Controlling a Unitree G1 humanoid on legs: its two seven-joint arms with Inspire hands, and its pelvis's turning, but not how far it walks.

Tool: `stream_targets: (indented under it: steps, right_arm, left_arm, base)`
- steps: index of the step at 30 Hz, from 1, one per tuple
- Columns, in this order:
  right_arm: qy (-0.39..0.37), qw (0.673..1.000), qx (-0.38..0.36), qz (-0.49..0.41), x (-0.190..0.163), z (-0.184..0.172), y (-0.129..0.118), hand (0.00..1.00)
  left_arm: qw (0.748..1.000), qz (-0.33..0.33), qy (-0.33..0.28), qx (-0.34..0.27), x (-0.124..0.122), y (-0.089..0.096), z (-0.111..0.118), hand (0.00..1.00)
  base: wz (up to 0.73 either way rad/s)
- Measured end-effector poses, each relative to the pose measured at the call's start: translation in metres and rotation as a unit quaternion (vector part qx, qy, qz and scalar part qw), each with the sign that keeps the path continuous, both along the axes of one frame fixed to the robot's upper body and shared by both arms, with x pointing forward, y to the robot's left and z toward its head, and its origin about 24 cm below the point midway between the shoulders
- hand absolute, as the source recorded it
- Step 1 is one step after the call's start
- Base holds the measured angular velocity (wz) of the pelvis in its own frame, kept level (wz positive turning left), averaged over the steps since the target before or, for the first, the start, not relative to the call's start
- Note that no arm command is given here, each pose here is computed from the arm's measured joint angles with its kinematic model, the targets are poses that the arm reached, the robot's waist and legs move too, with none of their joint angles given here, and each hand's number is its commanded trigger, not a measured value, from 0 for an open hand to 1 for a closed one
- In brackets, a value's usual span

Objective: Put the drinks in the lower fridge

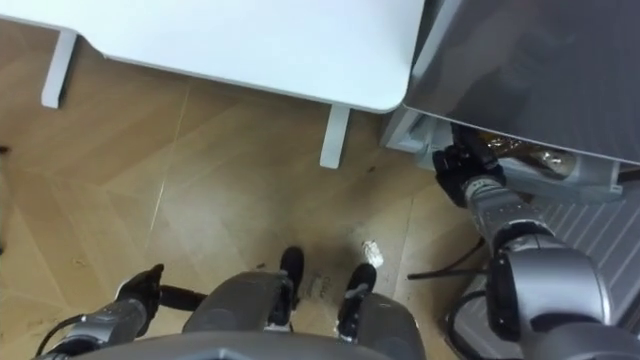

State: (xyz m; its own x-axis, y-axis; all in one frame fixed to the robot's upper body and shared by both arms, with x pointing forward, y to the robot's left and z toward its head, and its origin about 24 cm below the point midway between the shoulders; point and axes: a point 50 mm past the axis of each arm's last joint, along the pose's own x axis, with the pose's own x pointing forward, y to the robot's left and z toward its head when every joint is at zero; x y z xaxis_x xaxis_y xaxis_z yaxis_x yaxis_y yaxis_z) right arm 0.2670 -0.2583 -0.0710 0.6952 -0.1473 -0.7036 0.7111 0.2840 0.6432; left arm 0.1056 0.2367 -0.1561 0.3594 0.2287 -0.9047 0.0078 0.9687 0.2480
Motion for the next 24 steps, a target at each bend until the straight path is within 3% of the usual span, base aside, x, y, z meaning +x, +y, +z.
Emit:
stream_targets:
  steps: [4, 24]
  right_arm:
    - [-0.011, 1.000, -0.009, -0.010, 0.014, 0.015, -0.008, 0.00]
    - [0.002, 0.998, -0.060, -0.008, 0.010, 0.022, -0.030, 0.00]
  left_arm:
    - [1.000, -0.013, 0.001, 0.006, 0.000, 0.001, 0.000, 0.00]
    - [0.999, -0.029, 0.019, 0.030, -0.007, 0.008, 0.001, 0.00]
  base:
    - [0.00]
    - [0.05]
